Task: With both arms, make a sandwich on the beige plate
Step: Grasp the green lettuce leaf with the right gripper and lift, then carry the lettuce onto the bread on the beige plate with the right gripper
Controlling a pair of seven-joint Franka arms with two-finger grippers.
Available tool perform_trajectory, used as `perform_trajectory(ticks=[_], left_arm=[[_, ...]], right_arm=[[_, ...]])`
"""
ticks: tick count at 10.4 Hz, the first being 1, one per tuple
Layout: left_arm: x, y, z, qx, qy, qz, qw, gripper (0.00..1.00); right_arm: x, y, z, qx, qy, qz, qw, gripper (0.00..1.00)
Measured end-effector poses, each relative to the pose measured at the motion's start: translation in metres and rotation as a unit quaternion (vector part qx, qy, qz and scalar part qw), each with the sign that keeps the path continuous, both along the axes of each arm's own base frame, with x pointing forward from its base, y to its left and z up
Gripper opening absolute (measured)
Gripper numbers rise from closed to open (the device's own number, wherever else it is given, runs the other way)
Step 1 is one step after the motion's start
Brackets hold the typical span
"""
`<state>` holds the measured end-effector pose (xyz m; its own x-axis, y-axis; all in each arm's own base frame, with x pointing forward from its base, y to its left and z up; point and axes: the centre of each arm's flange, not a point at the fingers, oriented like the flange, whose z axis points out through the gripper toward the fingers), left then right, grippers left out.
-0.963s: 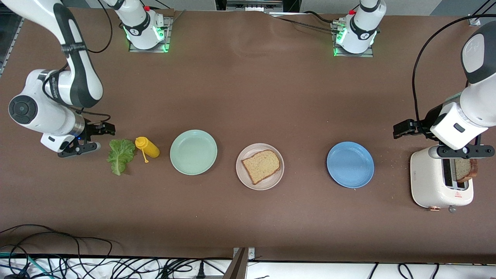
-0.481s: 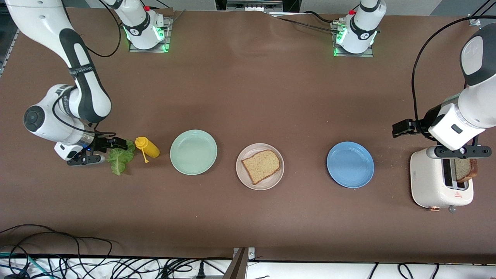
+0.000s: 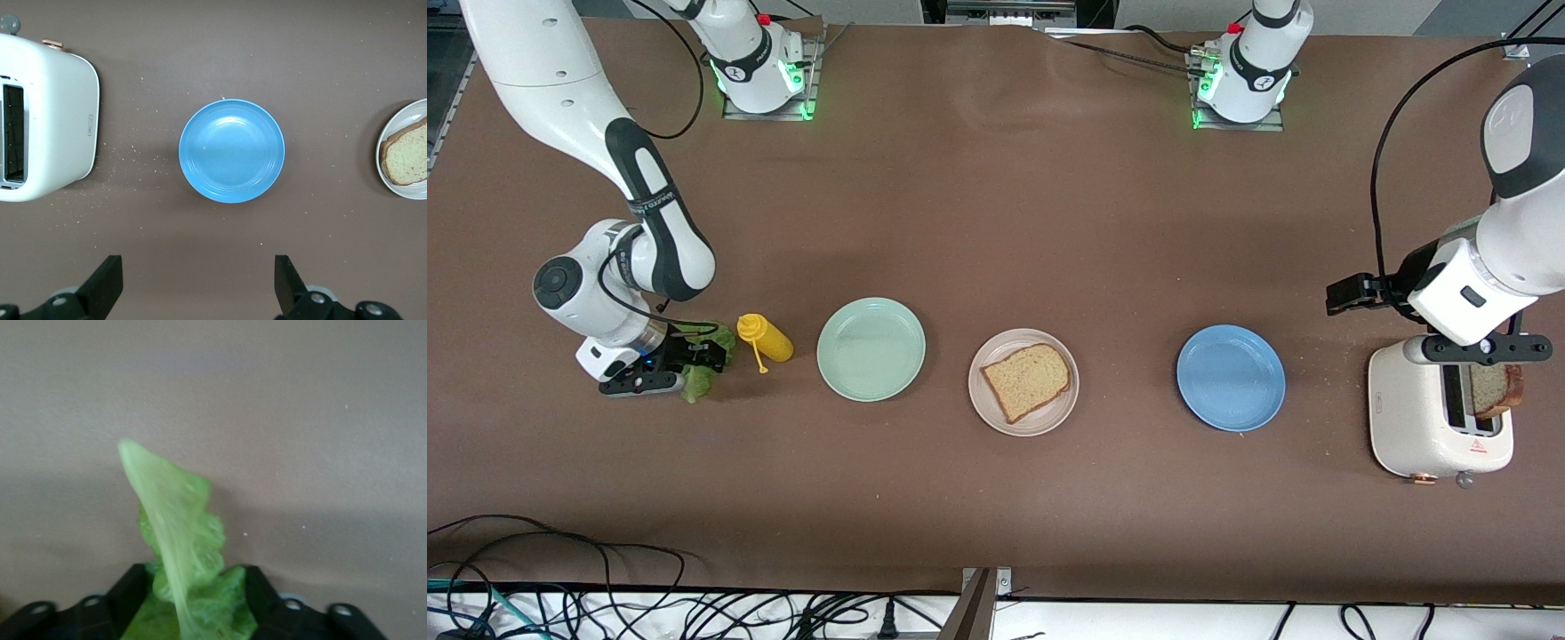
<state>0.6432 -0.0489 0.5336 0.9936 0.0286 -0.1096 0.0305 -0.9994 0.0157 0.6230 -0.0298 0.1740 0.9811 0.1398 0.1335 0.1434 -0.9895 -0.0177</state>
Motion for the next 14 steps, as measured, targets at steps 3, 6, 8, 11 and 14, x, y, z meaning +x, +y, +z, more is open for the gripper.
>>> perform_trajectory(ticks=[3,6,8,11,14], left_arm=[[0.0,0.0,0.0,0.0,0.0,-0.001,1.0,1.0],[0.0,0.002,0.0,0.0,0.001,0.0,1.0,1.0],[0.0,0.005,0.0,0.0,0.001,0.001,1.0,1.0],[0.0,0.006,0.0,0.0,0.001,0.002,1.0,1.0],[0.0,0.006,0.0,0.0,0.001,0.002,1.0,1.0]], right_arm=[[0.004,-0.001,0.008,-0.003,-0.008,0.018,1.0,0.2],[0.01,0.001,0.017,0.002,0.001,0.023,1.0,0.11],[0.024,0.006,0.046,0.019,0.031,0.032,0.999,0.09],[0.038,0.011,0.132,0.049,0.087,0.05,0.994,0.09],[0.032,0.012,0.225,0.068,0.143,0.055,0.986,0.09]])
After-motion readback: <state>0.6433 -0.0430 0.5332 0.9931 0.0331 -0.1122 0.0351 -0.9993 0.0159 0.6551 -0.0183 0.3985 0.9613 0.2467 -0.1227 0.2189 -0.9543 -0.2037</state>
